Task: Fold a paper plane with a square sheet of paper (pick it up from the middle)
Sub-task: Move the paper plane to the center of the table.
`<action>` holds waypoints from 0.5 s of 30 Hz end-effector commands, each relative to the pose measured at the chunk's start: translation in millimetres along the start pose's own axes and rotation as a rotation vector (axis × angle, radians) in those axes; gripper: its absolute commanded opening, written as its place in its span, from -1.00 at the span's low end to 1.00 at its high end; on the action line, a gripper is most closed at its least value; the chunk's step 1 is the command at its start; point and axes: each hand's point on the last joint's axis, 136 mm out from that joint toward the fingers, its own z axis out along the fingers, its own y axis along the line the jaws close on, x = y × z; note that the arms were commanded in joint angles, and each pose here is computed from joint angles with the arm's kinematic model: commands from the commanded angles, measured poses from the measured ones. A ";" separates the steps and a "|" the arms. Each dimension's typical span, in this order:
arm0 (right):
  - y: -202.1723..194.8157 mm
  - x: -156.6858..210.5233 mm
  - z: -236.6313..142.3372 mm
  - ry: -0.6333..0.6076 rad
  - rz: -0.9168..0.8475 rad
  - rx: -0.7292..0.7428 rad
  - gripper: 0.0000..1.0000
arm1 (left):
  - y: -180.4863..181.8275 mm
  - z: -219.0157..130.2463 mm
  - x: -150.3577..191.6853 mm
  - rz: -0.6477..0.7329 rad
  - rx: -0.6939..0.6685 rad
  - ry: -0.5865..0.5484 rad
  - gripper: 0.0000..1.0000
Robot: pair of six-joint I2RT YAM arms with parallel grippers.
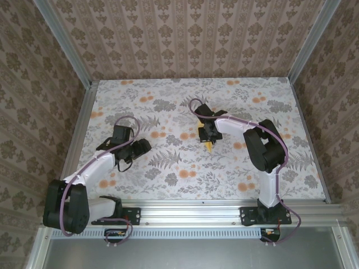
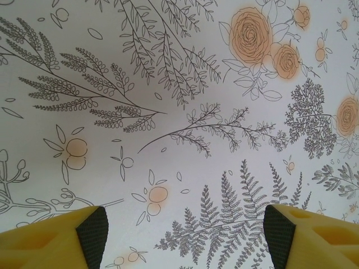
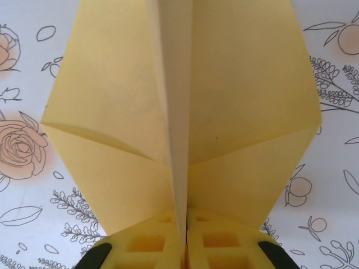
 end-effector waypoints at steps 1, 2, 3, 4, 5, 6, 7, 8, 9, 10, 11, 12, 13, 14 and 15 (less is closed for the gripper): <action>0.3 -7.7 -21.0 -0.027 -0.007 0.009 -0.55 | -1.9 -11.1 -10.8 0.024 -0.014 -0.036 0.53; 0.3 -11.4 -30.5 -0.049 0.000 0.001 -0.41 | -2.0 -12.7 -12.6 0.026 -0.018 -0.043 0.53; 0.4 -15.3 -41.1 -0.074 0.005 -0.009 -0.31 | -2.4 -14.7 -14.4 0.030 -0.023 -0.049 0.53; -0.3 -19.5 -53.5 -0.106 0.011 -0.019 -0.20 | -2.7 -17.3 -16.7 0.034 -0.029 -0.057 0.54; -1.7 -24.1 -67.8 -0.144 0.018 -0.028 -0.10 | -3.2 -20.3 -19.7 0.041 -0.036 -0.067 0.54; -3.7 -28.0 -80.6 -0.177 0.024 -0.035 -0.02 | -3.6 -23.5 -23.0 0.046 -0.043 -0.079 0.54; -7.0 -32.1 -95.9 -0.219 0.030 -0.038 0.09 | -4.3 -27.6 -27.3 0.053 -0.051 -0.094 0.54; -10.7 -35.7 -110.9 -0.263 0.035 -0.038 0.18 | -4.2 -32.6 -32.5 0.060 -0.063 -0.112 0.55; -15.1 -38.3 -123.7 -0.300 0.040 -0.036 0.26 | -4.7 -37.5 -37.5 0.069 -0.073 -0.132 0.57; -21.2 -40.7 -138.7 -0.349 0.048 -0.028 0.37 | -4.6 -43.7 -44.1 0.079 -0.088 -0.159 0.60; -29.2 -42.7 -152.5 -0.398 0.058 -0.017 0.50 | -4.6 -50.8 -51.9 0.092 -0.105 -0.192 0.63; -36.7 -43.7 -163.1 -0.441 0.065 -0.003 0.63 | -4.2 -57.4 -59.3 0.106 -0.121 -0.225 0.68; -48.0 -43.5 -175.1 -0.492 0.075 0.021 0.78 | -2.6 -65.0 -67.8 0.125 -0.146 -0.270 0.73; -59.6 -47.0 -186.1 -0.560 0.091 0.050 0.95 | -0.1 -72.9 -76.9 0.137 -0.172 -0.321 0.81; -70.1 -46.2 -196.7 -0.611 0.101 0.070 0.99 | 2.1 -79.2 -84.1 0.147 -0.195 -0.364 0.90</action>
